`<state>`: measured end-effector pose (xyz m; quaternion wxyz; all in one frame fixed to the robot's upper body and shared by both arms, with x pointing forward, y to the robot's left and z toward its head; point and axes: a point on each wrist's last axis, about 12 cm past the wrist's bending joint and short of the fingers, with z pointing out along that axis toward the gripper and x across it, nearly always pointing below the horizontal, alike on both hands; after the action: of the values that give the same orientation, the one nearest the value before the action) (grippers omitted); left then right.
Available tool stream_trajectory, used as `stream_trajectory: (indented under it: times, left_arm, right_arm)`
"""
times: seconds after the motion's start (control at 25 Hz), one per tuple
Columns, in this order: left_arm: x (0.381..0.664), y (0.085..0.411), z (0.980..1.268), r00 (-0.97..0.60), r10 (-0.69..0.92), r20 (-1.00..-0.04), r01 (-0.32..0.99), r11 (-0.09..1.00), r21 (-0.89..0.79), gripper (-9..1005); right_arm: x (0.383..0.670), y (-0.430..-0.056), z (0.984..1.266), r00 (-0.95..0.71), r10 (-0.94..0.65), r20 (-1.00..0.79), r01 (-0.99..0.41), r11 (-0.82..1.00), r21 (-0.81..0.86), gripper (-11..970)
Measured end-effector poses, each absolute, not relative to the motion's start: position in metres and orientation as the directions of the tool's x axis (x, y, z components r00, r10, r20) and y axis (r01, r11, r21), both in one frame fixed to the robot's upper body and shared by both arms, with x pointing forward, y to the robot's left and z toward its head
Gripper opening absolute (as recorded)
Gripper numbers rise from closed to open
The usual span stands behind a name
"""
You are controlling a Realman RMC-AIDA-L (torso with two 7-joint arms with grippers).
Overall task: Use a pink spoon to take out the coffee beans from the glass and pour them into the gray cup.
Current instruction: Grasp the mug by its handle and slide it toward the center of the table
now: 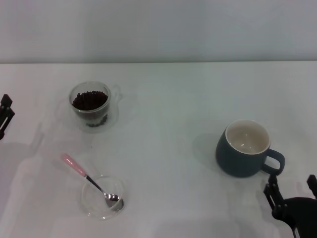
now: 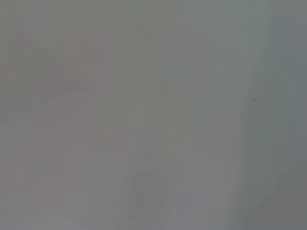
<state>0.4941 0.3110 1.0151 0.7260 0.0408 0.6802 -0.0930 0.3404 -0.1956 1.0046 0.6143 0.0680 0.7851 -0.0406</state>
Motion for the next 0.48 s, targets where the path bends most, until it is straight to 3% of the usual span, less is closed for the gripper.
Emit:
stream_trajectory:
  times: [0.48]
  left_arm:
    - [0.492,0.312,1.014,0.057,-0.085,-0.995,0.184,0.98,-0.073,832]
  right_arm:
    - [0.367,-0.203,0.998,-0.261,0.045,-0.964,0.146,0.989,0.007,844]
